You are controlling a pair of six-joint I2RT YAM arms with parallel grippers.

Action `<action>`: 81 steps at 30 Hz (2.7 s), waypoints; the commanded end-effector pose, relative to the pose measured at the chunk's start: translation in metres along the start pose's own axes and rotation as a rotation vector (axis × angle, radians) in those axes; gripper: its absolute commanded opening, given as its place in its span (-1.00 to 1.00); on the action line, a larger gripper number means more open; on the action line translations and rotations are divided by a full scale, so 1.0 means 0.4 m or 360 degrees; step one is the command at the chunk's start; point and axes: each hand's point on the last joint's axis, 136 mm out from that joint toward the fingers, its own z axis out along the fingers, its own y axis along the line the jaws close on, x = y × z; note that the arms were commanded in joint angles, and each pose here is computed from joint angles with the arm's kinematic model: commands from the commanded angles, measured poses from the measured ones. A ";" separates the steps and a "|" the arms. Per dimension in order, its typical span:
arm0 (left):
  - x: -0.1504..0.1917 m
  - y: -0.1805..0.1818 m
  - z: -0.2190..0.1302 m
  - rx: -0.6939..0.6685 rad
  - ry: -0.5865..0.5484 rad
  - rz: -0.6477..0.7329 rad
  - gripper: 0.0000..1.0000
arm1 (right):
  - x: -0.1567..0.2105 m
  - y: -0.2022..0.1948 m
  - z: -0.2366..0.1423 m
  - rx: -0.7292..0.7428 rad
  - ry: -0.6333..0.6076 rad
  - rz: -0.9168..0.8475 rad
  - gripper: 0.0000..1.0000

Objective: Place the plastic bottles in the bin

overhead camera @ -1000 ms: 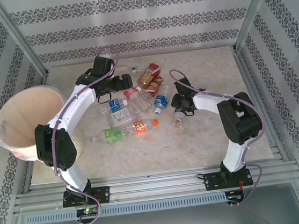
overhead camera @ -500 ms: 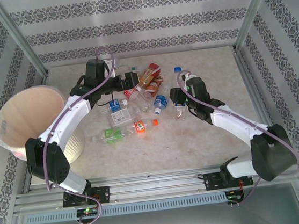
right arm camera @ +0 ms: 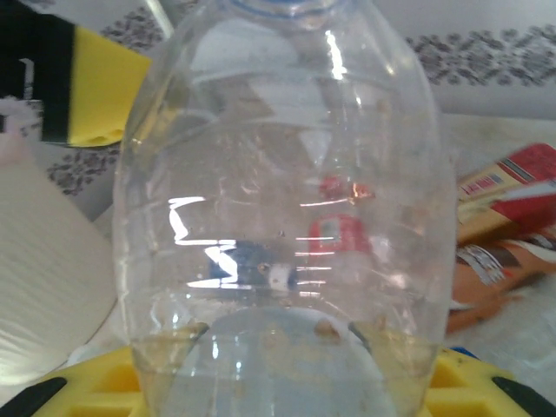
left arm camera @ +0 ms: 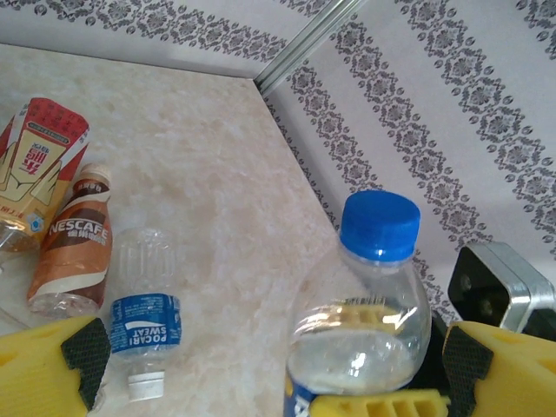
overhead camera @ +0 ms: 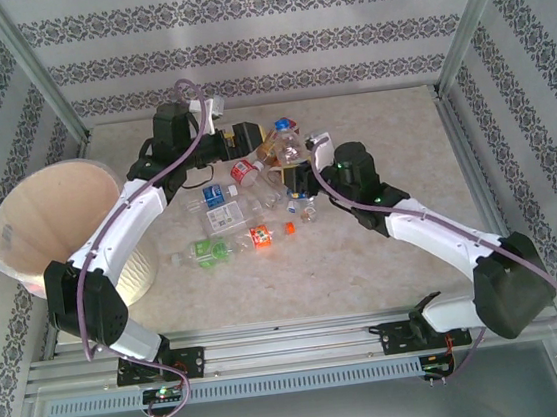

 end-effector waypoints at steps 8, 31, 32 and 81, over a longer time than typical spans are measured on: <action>-0.005 -0.077 0.042 0.0160 0.0017 0.0043 1.00 | -0.064 0.125 0.066 -0.0301 -0.0041 -0.0198 -0.14; 0.012 0.019 0.098 -0.0019 0.0020 -0.0143 0.00 | -0.043 0.123 0.082 -0.0328 0.0034 -0.0168 0.57; 0.009 0.028 0.098 -0.0046 0.0010 -0.0146 -0.01 | -0.044 0.120 0.081 -0.0322 0.0032 -0.0175 0.66; -0.256 0.045 -1.096 -0.2380 -0.0929 0.0206 0.01 | -0.126 -0.208 -0.060 0.0471 -0.0239 0.0225 0.96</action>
